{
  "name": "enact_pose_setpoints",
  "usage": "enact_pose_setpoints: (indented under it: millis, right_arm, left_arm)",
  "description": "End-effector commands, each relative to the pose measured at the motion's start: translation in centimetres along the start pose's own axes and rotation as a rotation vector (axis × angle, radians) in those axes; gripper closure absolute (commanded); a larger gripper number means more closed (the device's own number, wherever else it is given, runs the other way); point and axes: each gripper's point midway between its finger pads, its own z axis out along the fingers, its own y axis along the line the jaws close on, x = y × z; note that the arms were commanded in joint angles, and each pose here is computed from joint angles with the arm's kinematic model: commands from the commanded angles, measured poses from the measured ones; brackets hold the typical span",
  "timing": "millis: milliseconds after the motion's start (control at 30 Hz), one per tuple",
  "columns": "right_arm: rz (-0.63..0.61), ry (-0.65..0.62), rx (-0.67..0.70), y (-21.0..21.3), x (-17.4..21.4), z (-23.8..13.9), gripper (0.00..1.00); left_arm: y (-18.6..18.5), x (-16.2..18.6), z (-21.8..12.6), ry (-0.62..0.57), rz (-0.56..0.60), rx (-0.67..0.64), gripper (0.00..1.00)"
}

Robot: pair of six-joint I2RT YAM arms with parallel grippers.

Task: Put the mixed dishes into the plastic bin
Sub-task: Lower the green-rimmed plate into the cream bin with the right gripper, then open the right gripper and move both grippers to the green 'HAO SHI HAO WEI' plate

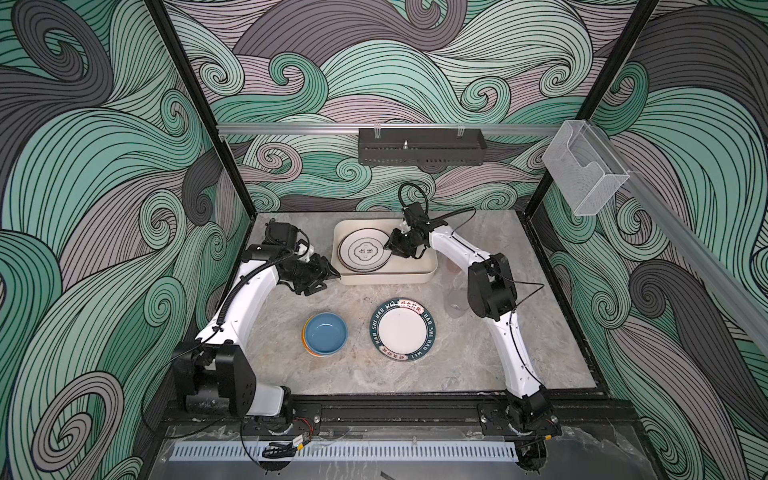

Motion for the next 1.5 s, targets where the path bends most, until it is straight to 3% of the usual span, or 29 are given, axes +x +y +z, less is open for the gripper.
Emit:
enact_pose_setpoints:
  millis: [0,233,700,1133,1467]
  right_arm:
    - [-0.013,0.010,0.018,-0.3,0.1,0.3,0.58]
    - [-0.040,-0.004,0.030,0.1,0.1,-1.4,0.57]
    - [-0.138,-0.068,0.066,0.3,3.2,-9.9,0.59]
    - [-0.195,-0.092,0.092,-3.3,10.2,-16.7,0.60]
    - [-0.221,-0.061,0.092,-6.7,16.4,-20.2,0.60]
  left_arm:
    - [0.0,0.1,-0.1,0.002,-0.015,0.012,0.42]
    - [-0.1,0.3,-0.2,0.003,-0.011,0.017,0.42]
    - [-1.0,2.1,0.1,0.044,0.047,0.024,0.43]
    - [-2.6,4.6,1.3,0.080,0.150,-0.045,0.45]
    - [-3.4,6.4,4.3,0.132,0.216,-0.128,0.45]
